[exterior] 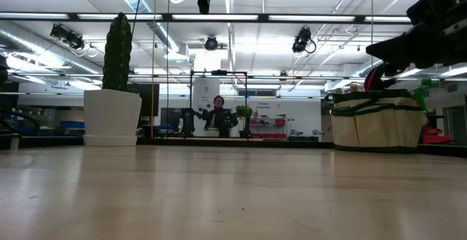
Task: Pick & Place Garden tools in Gardening bag
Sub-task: Return to Home Position
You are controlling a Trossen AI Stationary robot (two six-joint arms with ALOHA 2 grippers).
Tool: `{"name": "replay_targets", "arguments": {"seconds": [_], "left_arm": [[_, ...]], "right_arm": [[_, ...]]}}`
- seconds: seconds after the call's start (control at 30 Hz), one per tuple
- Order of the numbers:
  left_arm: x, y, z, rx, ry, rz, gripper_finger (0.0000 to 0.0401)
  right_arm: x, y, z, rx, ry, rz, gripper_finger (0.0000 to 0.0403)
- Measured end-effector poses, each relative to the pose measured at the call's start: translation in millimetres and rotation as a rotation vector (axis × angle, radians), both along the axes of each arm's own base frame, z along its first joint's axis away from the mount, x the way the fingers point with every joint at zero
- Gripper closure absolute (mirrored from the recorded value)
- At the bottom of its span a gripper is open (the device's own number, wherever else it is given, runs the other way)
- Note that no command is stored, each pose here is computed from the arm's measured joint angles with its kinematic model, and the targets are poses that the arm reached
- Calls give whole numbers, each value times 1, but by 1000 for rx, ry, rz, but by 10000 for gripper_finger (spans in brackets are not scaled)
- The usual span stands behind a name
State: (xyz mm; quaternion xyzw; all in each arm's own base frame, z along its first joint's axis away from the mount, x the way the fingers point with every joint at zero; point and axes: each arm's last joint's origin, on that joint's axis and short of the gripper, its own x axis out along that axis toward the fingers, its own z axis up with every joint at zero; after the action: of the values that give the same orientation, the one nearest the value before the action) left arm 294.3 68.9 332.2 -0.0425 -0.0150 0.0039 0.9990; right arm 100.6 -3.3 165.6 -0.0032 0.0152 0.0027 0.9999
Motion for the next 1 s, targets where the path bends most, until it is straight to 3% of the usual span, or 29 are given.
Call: {"name": "replay_targets", "arguments": {"seconds": [1.0], "left_arm": [[0, 0, 0, 0, 0, 0, 378]], "right_arm": [[-4, 0, 6, -4, -69, -20, 392]]}}
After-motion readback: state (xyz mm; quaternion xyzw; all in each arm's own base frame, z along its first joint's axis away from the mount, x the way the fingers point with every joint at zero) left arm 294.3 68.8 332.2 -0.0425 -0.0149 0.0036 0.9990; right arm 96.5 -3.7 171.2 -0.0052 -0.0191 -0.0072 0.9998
